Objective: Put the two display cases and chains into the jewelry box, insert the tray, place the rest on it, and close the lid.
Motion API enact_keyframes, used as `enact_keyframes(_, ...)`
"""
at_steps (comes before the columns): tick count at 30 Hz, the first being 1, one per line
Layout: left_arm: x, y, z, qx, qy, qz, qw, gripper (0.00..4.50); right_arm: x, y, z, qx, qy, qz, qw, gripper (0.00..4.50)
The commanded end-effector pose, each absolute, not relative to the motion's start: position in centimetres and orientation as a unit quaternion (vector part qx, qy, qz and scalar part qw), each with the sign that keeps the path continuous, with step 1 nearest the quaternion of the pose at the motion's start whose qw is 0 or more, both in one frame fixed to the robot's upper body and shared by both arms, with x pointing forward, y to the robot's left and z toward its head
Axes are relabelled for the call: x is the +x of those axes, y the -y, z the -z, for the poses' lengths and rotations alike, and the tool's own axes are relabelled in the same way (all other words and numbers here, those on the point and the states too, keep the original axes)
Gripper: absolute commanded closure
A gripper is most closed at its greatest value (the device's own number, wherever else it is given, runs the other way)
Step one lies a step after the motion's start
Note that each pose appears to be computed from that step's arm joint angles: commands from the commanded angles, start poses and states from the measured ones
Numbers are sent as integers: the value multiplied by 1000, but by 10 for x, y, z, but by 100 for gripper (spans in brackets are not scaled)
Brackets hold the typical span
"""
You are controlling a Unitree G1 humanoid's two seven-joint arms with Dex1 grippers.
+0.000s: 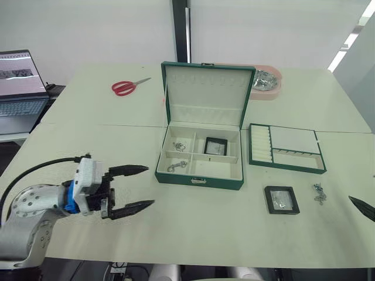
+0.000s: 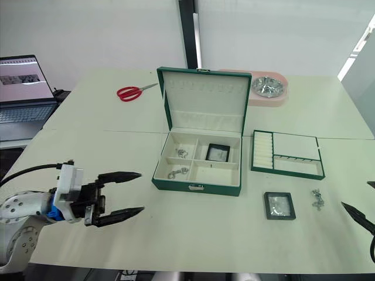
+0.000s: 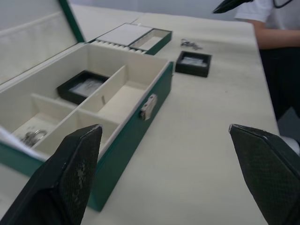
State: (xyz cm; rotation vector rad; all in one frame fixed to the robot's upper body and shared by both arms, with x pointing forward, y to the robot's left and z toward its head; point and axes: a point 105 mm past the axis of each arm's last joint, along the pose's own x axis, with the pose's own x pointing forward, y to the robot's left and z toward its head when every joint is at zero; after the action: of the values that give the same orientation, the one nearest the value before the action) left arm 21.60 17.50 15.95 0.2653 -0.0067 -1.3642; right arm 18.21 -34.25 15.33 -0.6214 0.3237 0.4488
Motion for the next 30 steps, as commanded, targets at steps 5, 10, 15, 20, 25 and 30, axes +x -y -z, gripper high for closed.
enact_keyframes(5, 211, -154, -169, 144, 49, 689, 709, 3, 167, 334, -160, -321, -218, -303, 871, 0)
enact_keyframes(10, 212, -149, -165, 139, 50, 698, 700, 3, 172, 301, -161, -335, -204, -378, 839, 0)
enact_keyframes(15, 210, -147, -163, 136, 54, 707, 692, 3, 176, 268, -144, -352, -205, -449, 795, 0)
enact_keyframes(20, 207, -142, -164, 137, 57, 718, 680, 3, 185, 252, -130, -359, -187, -492, 771, 0)
enact_keyframes(25, 203, -136, -163, 137, 59, 724, 674, 0, 187, 247, -119, -361, -186, -522, 750, 124)
enact_keyframes(30, 201, -130, -162, 136, 61, 727, 670, 0, 197, 245, -108, -363, -182, -525, 748, 193)
